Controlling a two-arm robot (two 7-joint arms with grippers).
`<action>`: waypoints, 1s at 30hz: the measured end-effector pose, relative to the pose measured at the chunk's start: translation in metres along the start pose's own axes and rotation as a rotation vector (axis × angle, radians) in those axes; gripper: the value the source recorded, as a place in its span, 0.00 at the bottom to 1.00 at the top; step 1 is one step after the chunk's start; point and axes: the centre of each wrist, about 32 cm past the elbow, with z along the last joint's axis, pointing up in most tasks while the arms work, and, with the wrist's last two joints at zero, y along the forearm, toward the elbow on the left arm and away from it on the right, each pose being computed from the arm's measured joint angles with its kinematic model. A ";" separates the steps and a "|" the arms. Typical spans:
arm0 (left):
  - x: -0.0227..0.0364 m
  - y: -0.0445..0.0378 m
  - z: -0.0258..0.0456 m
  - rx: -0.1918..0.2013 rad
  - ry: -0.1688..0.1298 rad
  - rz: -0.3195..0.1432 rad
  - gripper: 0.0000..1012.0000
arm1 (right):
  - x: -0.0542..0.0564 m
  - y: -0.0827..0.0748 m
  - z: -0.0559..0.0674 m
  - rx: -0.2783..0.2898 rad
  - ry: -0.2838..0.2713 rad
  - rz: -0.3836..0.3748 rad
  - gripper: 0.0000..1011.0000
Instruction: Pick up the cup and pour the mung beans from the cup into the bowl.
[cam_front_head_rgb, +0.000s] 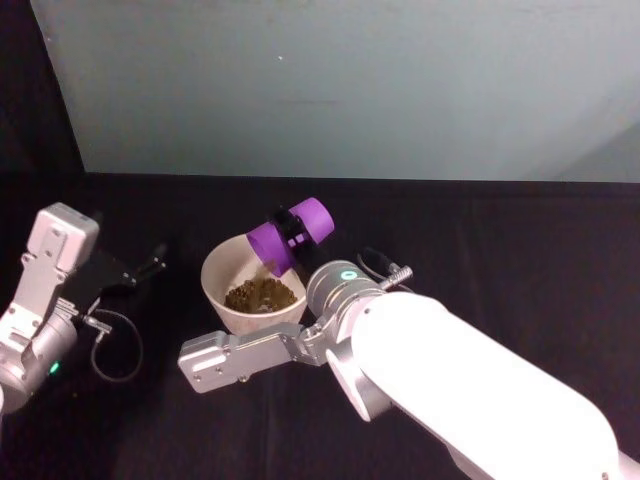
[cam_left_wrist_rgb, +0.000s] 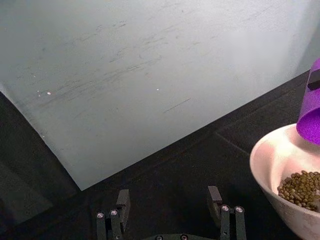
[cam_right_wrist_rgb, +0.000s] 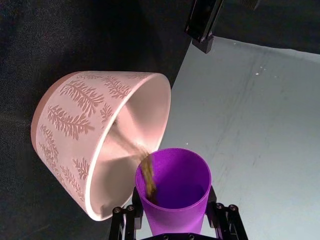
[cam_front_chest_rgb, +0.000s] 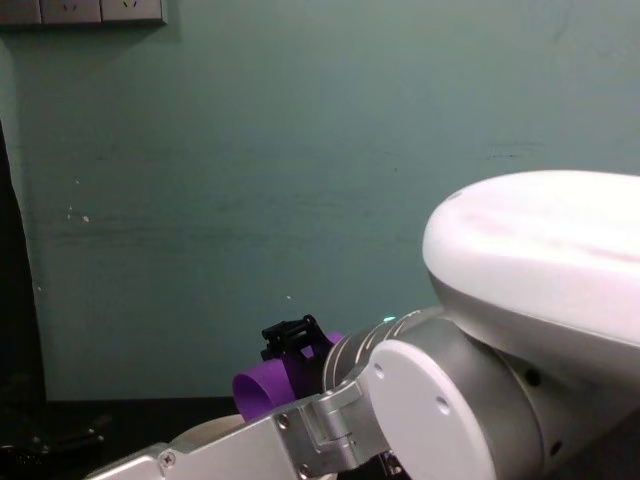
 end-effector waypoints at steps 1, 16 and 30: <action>0.0000 0.0000 0.0000 0.000 0.000 0.000 1.00 | 0.000 0.000 0.000 0.000 0.000 0.000 0.72; 0.0000 0.0000 0.0000 0.000 0.000 0.000 1.00 | 0.000 -0.001 0.001 -0.006 -0.011 -0.002 0.72; 0.0000 0.0000 0.0000 0.000 0.000 0.000 1.00 | -0.001 -0.002 0.001 -0.006 -0.006 -0.002 0.72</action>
